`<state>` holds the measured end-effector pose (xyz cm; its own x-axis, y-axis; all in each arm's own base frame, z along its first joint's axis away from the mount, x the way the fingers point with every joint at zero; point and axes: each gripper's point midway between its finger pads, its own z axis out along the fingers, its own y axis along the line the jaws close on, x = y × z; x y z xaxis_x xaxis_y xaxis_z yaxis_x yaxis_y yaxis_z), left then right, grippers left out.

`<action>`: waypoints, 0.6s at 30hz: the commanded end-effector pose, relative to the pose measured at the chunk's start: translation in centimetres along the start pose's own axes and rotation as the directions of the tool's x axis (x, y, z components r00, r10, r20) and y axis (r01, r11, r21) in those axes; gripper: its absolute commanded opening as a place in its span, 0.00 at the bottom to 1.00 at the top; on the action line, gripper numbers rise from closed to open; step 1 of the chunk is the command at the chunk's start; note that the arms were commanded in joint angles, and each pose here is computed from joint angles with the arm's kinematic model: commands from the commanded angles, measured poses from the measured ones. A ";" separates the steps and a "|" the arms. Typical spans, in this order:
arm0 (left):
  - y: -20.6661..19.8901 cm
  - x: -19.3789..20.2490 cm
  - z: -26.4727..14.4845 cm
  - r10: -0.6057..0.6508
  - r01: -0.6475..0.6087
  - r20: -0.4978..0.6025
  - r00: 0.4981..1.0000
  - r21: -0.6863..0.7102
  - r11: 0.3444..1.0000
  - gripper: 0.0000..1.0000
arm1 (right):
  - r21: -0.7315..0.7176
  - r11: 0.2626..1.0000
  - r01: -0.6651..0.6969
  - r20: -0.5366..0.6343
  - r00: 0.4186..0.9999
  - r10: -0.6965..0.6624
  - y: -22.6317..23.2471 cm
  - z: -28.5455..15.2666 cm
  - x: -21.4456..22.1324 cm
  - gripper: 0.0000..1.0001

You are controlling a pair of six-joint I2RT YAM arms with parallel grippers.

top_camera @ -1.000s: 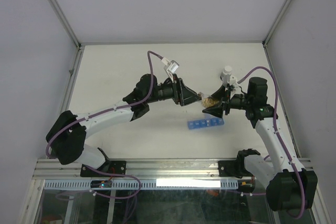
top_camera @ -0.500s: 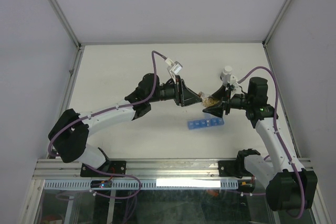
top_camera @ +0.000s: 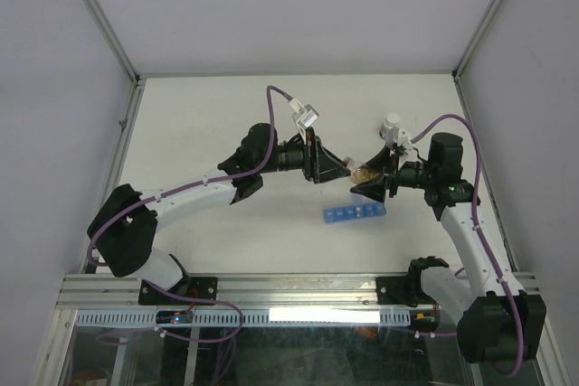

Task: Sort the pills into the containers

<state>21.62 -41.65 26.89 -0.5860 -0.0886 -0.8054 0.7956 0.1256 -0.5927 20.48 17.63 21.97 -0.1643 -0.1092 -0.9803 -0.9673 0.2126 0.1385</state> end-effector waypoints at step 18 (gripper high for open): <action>-1.6 -3.3 -1.6 0.027 -0.031 0.147 0.989 0.028 0.999 0.99 | -0.007 0.994 0.108 0.033 0.994 -0.108 0.0 -0.1 -2.5 0.00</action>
<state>21.34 -41.03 26.71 -0.5825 -0.1006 -0.8065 0.7959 0.1307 -0.5912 20.46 17.68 22.01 -0.1619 -0.1095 -0.9807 -0.9681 0.2104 0.1363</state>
